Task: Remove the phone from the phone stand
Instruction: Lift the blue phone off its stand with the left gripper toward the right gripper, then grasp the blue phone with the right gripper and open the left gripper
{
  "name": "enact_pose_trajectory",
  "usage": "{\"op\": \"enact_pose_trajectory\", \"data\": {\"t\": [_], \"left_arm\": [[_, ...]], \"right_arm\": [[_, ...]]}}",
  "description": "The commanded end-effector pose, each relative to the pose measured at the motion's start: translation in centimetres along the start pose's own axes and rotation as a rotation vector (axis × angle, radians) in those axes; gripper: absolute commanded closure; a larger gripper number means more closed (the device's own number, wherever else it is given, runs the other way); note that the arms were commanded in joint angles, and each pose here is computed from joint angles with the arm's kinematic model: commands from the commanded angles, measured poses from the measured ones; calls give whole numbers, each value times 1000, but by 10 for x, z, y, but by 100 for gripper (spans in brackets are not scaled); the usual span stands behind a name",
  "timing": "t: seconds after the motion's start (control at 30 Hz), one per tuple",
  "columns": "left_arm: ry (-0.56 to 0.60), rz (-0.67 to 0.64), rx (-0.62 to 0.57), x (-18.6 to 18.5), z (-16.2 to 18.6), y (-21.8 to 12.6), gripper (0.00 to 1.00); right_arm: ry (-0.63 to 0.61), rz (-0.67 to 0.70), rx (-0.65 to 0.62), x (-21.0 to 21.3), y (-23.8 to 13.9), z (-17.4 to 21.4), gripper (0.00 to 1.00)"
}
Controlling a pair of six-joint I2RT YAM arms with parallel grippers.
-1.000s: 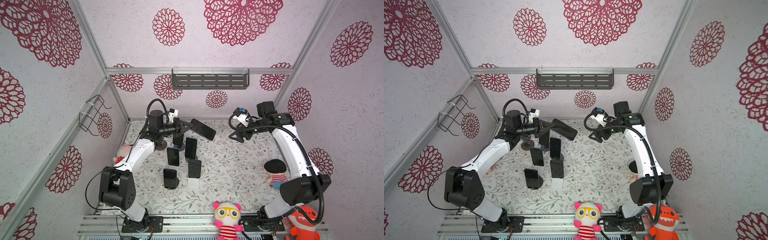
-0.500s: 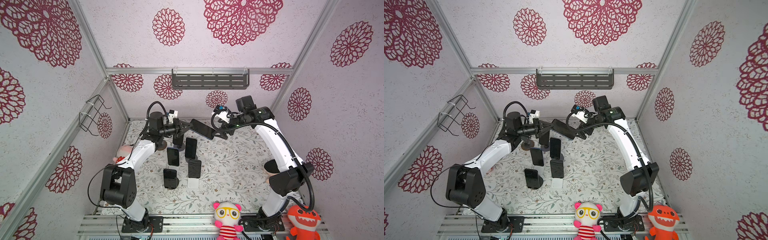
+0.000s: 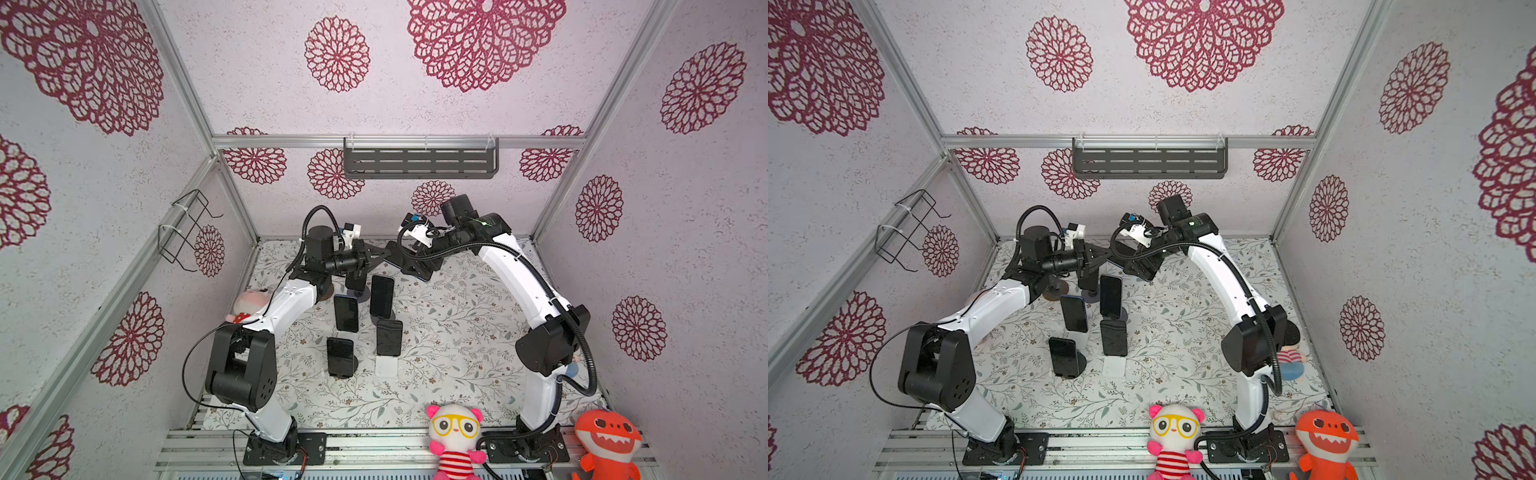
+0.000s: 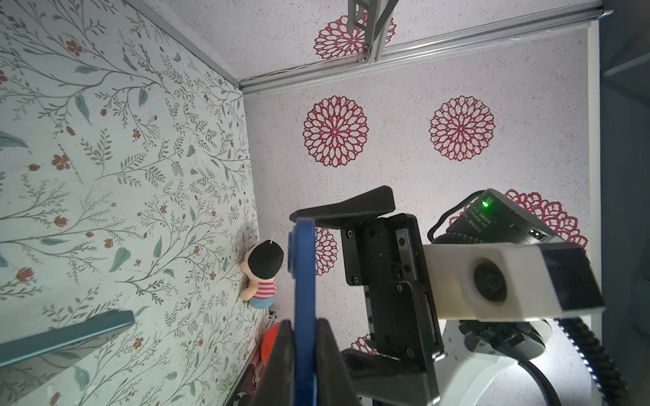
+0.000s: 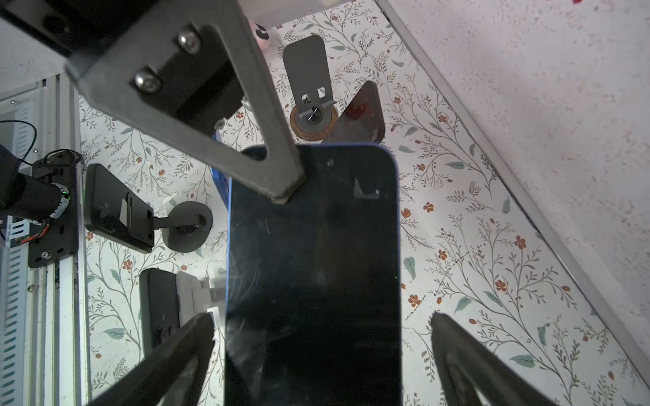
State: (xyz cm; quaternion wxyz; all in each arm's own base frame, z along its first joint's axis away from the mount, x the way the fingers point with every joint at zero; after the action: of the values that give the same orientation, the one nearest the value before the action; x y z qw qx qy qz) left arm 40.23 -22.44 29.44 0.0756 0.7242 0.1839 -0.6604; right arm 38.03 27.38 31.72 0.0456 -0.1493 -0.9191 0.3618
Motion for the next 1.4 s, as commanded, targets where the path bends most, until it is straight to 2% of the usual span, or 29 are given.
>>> {"op": "enact_pose_trajectory", "data": {"t": [0.0, 0.23, 0.5, 0.7, 1.17, 1.3, 1.37], "left_arm": [[44, 52, -15, -15, -2, 2, 100], [37, 62, -14, -13, -2, 5, 100], [37, 72, -7, -15, 0, 5, 100], [36, 72, -7, -15, 0, 6, 100], [33, 72, -1, -11, 0, 9, 100], [32, 74, 2, -10, -1, 9, 100], [29, 74, 3, -10, -1, 10, 92]], "right_arm": [[12, -3, -33, 2, 0, -9, 1], [39, 8, -32, -4, 8, -8, 8], [45, 34, 3, -9, 12, -1, 5], [46, 79, -17, -15, 13, -3, 13], [71, 130, -76, -22, 11, -11, 41], [76, 135, -85, -22, 11, -11, 45], [78, 135, -91, -22, 11, -12, 47]]}}
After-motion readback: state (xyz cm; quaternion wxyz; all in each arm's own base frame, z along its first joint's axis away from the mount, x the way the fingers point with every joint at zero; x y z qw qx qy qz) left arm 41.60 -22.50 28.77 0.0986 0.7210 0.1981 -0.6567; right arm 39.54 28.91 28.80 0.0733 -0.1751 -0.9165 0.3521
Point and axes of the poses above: each gripper's point midway between its finger pads, its own y axis out along the fingers, its own x axis along the line the jaws close on, z = x × y, the point moved 4 cm from there along -y, back along the fingers, and after that the axes turned 4 degrees about -y, right-handed, at the moved point
